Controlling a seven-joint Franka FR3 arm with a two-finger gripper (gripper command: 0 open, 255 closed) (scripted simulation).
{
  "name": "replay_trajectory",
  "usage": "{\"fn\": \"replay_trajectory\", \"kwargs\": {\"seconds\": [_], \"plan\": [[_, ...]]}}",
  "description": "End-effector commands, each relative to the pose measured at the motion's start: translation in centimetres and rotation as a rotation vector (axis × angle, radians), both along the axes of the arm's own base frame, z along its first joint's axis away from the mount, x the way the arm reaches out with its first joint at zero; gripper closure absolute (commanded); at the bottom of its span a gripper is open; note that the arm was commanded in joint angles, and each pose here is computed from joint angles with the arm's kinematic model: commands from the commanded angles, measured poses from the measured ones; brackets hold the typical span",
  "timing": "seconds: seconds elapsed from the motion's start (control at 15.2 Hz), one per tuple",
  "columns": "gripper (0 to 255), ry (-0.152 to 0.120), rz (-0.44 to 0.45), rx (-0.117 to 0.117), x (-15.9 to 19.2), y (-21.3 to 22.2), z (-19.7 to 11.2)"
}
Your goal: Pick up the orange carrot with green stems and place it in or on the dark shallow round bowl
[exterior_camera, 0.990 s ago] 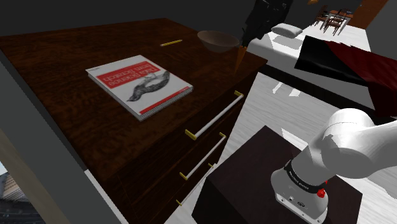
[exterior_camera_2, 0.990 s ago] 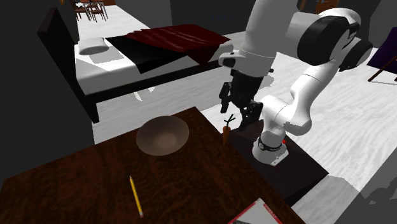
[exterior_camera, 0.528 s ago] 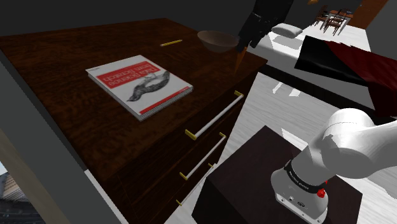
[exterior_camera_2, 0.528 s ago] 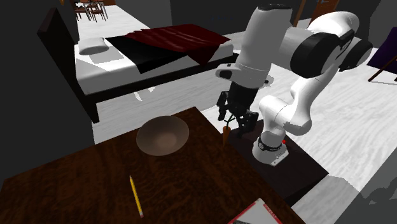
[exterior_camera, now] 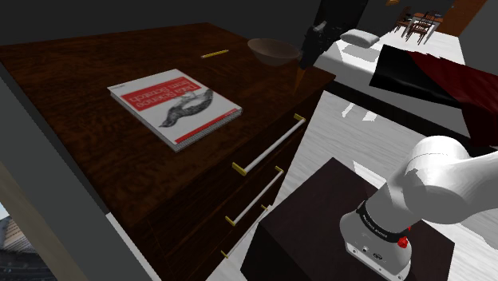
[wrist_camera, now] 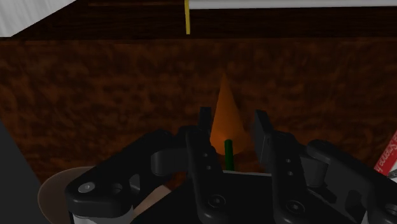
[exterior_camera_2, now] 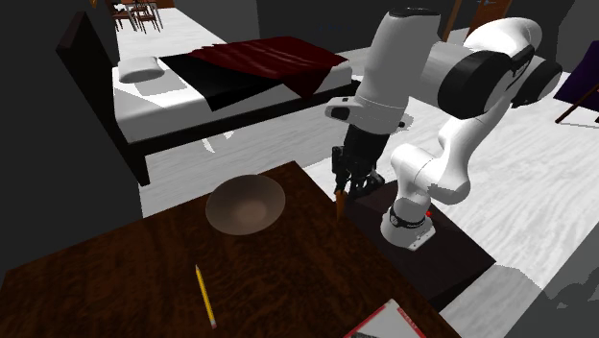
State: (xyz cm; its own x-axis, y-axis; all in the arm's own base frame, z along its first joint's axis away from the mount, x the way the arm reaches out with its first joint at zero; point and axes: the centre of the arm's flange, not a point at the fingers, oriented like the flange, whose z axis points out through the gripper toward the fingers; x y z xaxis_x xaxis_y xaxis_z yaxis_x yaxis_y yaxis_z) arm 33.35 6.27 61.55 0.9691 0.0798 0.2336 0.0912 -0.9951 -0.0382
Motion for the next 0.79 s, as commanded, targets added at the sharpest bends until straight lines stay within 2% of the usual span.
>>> {"fn": "replay_trajectory", "kwargs": {"seconds": [0.0,0.46,0.73], "plan": [[255,0.0,0.0,0.0,0.0,0.0,0.0],[255,0.0,0.0,0.0,0.0,0.0,0.0],[255,0.0,0.0,0.0,0.0,0.0,2.1]]}}
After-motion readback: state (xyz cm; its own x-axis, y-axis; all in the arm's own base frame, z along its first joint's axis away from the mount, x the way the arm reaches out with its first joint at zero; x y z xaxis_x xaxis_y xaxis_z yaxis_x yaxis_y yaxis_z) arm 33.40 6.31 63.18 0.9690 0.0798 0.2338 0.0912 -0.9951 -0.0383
